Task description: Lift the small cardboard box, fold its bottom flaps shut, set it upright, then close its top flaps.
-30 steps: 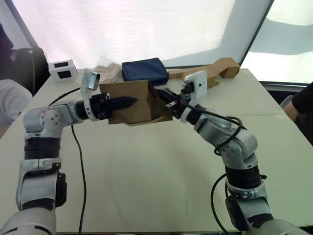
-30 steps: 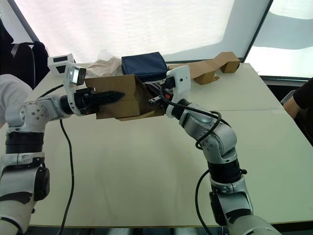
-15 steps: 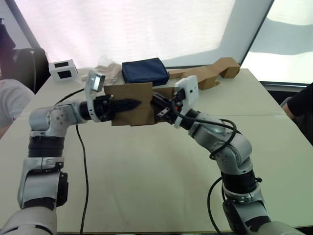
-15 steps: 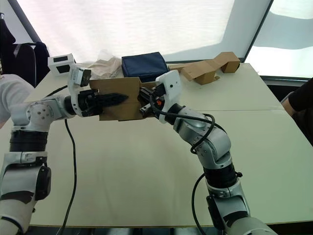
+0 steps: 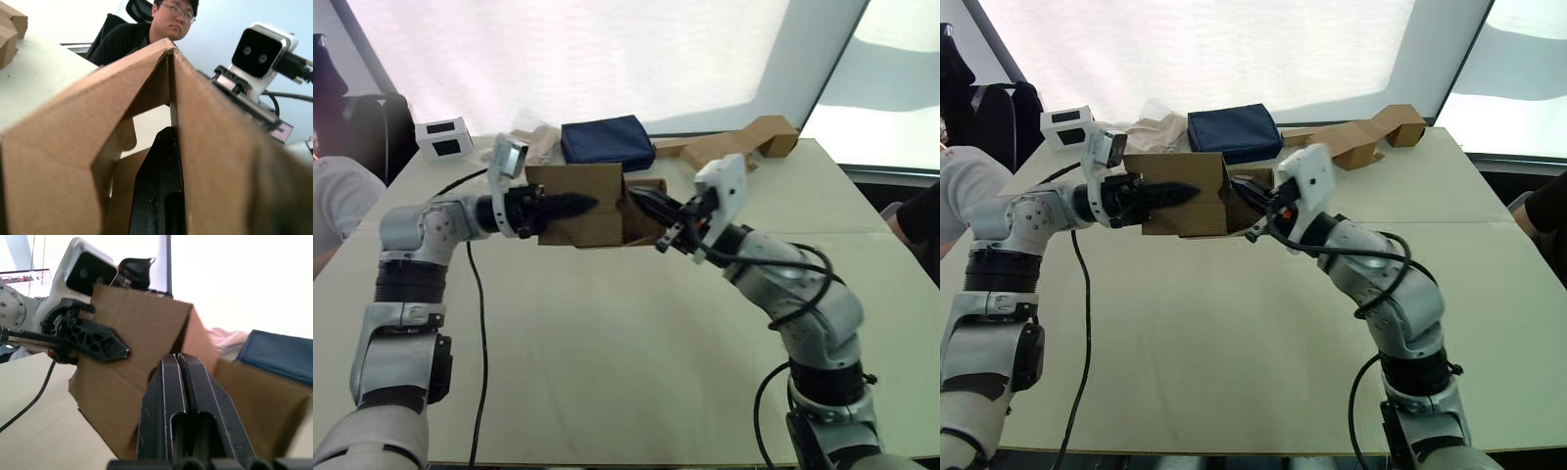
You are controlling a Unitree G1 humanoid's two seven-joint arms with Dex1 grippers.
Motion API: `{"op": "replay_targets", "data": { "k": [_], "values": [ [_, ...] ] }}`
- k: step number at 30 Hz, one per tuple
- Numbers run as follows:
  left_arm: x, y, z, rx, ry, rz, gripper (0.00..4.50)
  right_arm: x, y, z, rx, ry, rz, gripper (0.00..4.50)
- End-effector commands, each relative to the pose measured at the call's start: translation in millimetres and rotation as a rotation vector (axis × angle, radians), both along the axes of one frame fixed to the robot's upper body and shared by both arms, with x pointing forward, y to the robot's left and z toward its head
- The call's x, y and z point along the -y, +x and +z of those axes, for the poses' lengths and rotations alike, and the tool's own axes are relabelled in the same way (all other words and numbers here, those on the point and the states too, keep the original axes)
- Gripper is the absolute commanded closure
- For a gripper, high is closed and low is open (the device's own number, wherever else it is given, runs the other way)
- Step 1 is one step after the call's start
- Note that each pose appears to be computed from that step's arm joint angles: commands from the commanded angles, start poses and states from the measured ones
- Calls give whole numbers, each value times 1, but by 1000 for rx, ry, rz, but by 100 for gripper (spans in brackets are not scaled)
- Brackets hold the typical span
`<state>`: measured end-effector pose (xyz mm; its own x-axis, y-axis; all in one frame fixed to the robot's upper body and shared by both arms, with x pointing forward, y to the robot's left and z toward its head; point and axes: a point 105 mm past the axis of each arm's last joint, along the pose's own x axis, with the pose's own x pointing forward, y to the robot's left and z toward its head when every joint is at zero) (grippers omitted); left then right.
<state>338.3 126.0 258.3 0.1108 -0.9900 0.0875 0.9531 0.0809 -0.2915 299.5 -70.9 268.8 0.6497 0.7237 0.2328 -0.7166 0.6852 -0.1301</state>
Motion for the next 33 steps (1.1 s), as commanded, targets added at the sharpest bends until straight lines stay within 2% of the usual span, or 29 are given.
{"op": "replay_targets", "data": {
  "k": [1,3,6,13,21,33],
  "values": [
    [2,-7,17,83,1,-22,450,18,-18,-21,-48,-88,-1,446],
    [5,-8,20,96,2,-30,450,15,-27,-44,-104,-168,43,446],
    [8,-9,24,115,4,-40,450,7,-33,-56,-133,-191,82,446],
    [12,-13,30,128,8,-64,450,-7,-20,-53,-101,-162,58,446],
    [11,-21,25,109,30,-86,450,-10,-9,-45,-63,-114,50,446],
    [14,-20,21,102,30,-96,450,-31,-11,-42,-21,-108,161,446]
  ]
}}
